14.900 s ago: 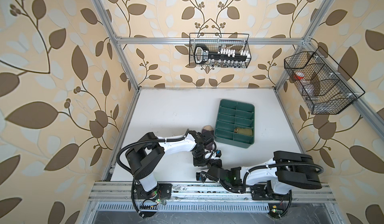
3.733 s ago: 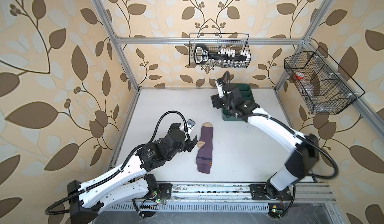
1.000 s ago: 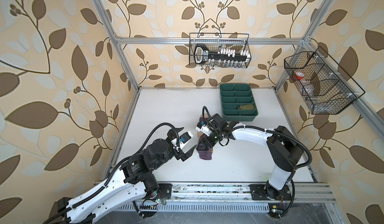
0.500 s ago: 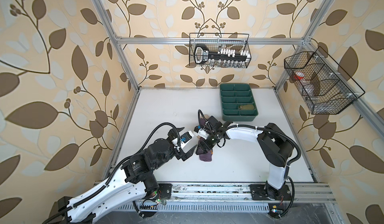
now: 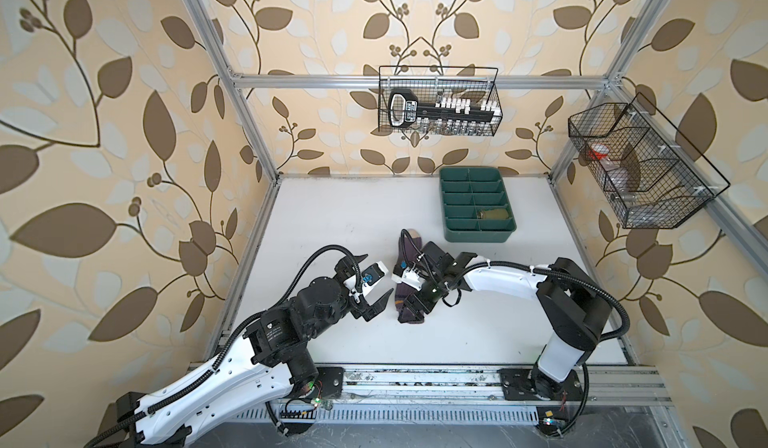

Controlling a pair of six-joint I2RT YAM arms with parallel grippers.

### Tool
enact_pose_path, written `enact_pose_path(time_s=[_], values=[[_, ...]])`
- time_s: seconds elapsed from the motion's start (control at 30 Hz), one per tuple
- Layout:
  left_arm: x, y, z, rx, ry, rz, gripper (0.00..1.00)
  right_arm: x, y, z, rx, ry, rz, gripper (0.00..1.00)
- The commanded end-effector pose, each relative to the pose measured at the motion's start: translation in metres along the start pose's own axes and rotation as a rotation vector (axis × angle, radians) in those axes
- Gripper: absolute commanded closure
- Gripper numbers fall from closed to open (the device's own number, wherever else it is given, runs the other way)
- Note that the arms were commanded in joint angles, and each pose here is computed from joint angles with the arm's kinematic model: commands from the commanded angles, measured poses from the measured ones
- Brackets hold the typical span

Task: Roll the socks

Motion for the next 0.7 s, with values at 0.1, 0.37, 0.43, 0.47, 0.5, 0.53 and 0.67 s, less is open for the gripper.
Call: enact_pose_path(time_s=[0.1,0.37,0.43,0.47,0.5,0.53,0.67], values=[[-0.008,-0.005,0.007,-0.014,-0.032,-0.021,0.01,0.0,0.014,0.03,-0.063,-0.008,0.035,0.16],[-0.014,-0.006,0.011,0.011,-0.047,-0.022,0.01,-0.028,0.014,0.024,-0.306,0.327,0.023,0.2],[-0.015,-0.009,0.013,0.022,-0.053,-0.025,0.01,-0.049,0.001,0.012,-0.428,0.527,-0.069,0.23],[-0.016,-0.009,0.013,0.027,-0.053,-0.026,0.01,-0.061,-0.003,0.007,-0.495,0.623,-0.127,0.24],[-0.017,-0.011,0.013,0.034,-0.053,-0.029,0.01,-0.066,0.001,0.004,-0.564,0.691,-0.163,0.26],[-0.017,-0.012,0.012,0.038,-0.05,-0.032,0.01,-0.072,0.0,0.005,-0.628,0.742,-0.221,0.27],[-0.016,-0.006,0.0,0.144,0.022,-0.008,0.01,-0.066,0.018,0.03,-1.106,0.727,-0.338,0.27]])
Point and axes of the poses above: each gripper's point midway between its finger pads, its own x axis out along the fingers, its own z axis along the line the jaws close on, y = z × x, the point moved 1 cm from there along -x, back along the fingers, and after that the axes turned 12 degrees about -x, right-handed, at the moved point
